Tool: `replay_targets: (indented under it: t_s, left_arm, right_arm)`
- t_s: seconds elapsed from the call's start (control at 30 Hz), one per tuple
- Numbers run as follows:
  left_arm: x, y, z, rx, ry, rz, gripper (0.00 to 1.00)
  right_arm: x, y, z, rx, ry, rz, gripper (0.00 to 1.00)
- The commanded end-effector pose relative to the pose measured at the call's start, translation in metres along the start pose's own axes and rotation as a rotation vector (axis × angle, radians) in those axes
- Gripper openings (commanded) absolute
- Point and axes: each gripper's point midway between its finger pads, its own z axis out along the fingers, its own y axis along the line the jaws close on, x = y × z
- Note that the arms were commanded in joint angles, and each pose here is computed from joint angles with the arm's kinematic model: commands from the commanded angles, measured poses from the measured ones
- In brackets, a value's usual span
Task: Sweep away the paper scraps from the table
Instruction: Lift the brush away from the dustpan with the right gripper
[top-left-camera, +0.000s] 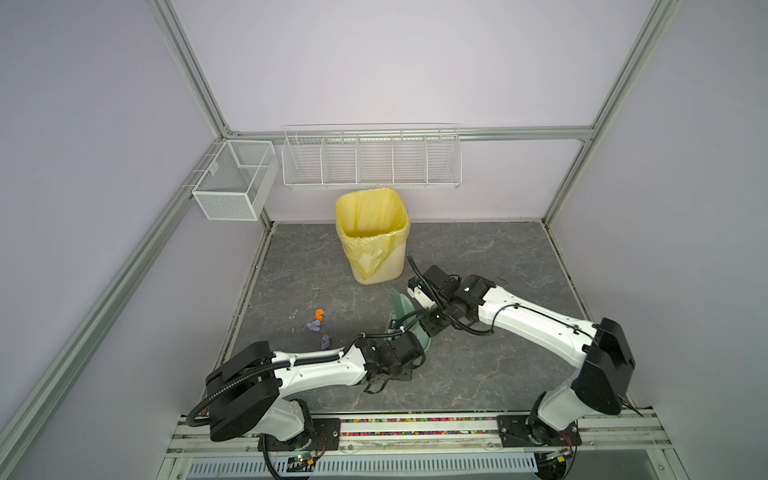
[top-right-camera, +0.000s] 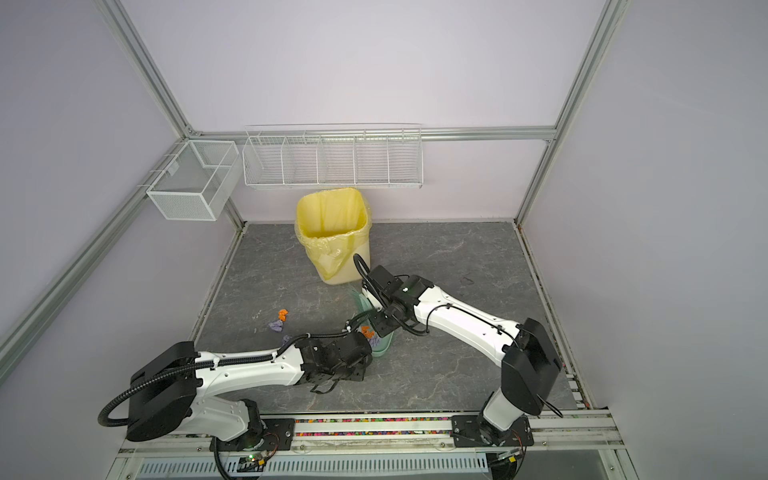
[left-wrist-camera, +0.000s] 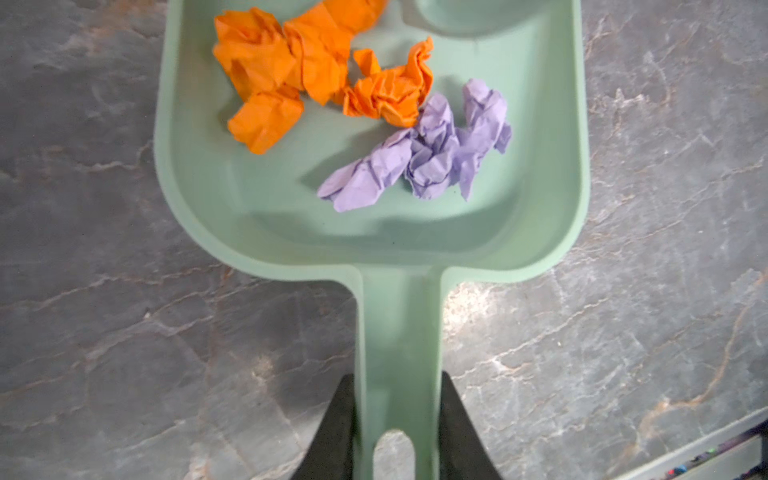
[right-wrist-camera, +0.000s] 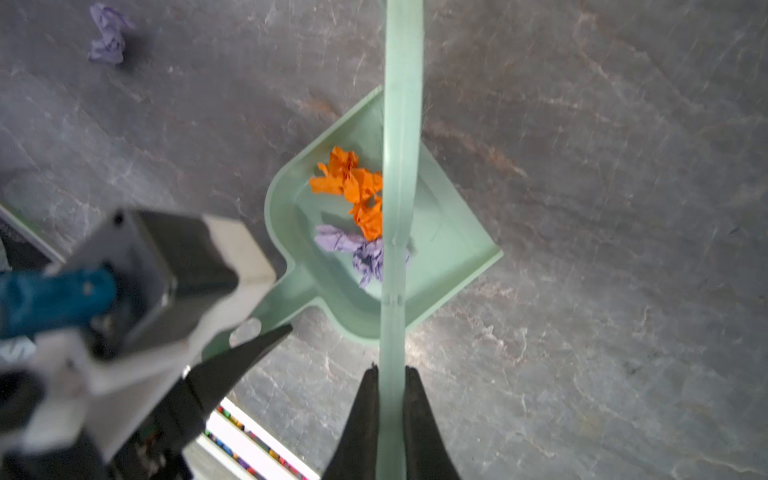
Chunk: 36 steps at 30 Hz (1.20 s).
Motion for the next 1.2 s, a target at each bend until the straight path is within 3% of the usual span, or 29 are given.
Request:
replay_targets:
  t_s: [0.0, 0.63, 1.17]
  left_arm:
    - [-0.002, 0.005, -0.001, -0.021, -0.007, 0.011, 0.0]
    - [-0.022, -0.003, -0.013, -0.003, -0.112, 0.053, 0.0]
    - [-0.026, -0.009, -0.025, -0.002, -0.13, 0.079, 0.0]
  right_arm:
    - [0.004, 0.007, -0.03, -0.046, -0.091, 0.064, 0.07]
    - [0.019, -0.038, -0.079, 0.121, -0.266, 0.236, 0.07]
    - [0.047, -0.095, -0.065, 0.214, -0.243, 0.405, 0.07]
